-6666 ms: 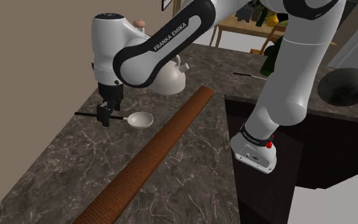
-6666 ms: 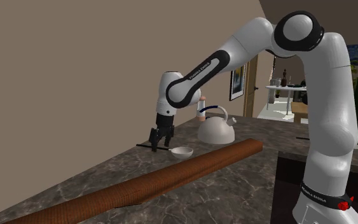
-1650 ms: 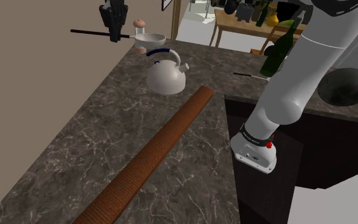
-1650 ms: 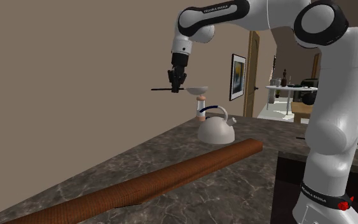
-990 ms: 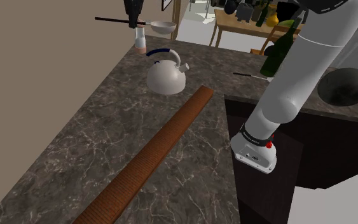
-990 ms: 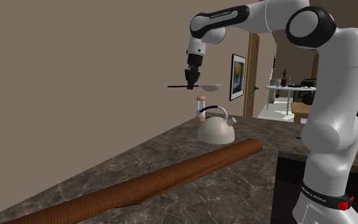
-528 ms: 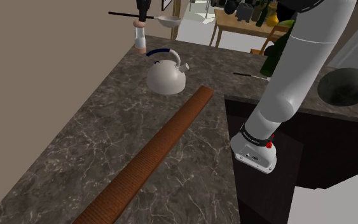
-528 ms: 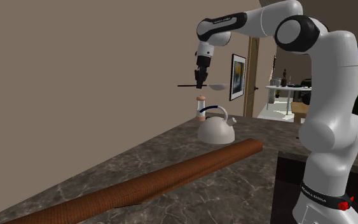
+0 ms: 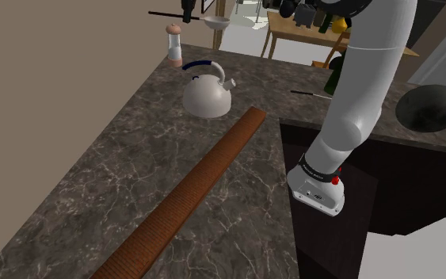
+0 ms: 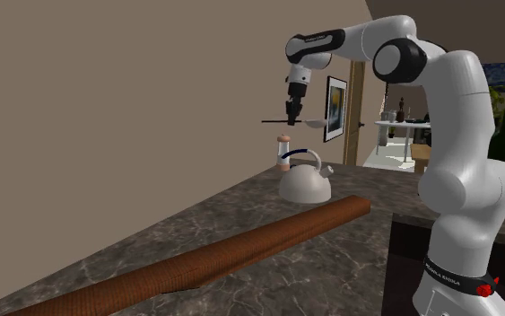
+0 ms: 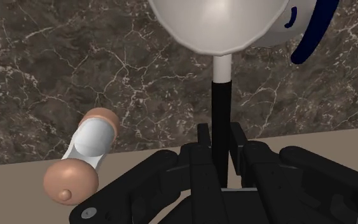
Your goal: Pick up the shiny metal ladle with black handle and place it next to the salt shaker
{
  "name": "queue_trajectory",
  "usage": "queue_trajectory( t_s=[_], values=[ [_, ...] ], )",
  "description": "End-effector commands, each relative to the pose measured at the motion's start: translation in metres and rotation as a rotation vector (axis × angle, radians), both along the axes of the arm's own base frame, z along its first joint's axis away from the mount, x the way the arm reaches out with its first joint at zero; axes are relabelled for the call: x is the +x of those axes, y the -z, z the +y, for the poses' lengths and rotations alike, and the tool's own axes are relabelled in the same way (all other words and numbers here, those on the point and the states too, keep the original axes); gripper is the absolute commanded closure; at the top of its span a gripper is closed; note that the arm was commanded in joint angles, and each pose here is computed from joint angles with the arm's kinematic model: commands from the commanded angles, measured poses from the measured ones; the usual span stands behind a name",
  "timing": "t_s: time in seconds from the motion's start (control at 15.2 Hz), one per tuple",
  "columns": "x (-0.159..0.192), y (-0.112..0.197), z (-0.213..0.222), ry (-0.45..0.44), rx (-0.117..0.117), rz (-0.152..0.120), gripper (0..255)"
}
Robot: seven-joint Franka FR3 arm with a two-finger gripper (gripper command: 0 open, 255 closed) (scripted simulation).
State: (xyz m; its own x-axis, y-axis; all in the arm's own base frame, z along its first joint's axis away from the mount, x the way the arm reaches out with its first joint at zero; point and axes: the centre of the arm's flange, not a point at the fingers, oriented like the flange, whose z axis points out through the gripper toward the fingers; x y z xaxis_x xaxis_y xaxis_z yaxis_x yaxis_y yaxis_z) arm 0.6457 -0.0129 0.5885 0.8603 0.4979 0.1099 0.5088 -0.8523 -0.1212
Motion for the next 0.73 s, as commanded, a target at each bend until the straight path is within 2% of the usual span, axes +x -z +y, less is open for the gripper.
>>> queue_trajectory(
  t_s=[0.0,0.66],
  values=[
    [0.002,0.009,-0.003,-0.001,0.000,0.000,255],
    [0.002,0.062,-0.003,-0.001,0.000,0.000,255]
  ],
)
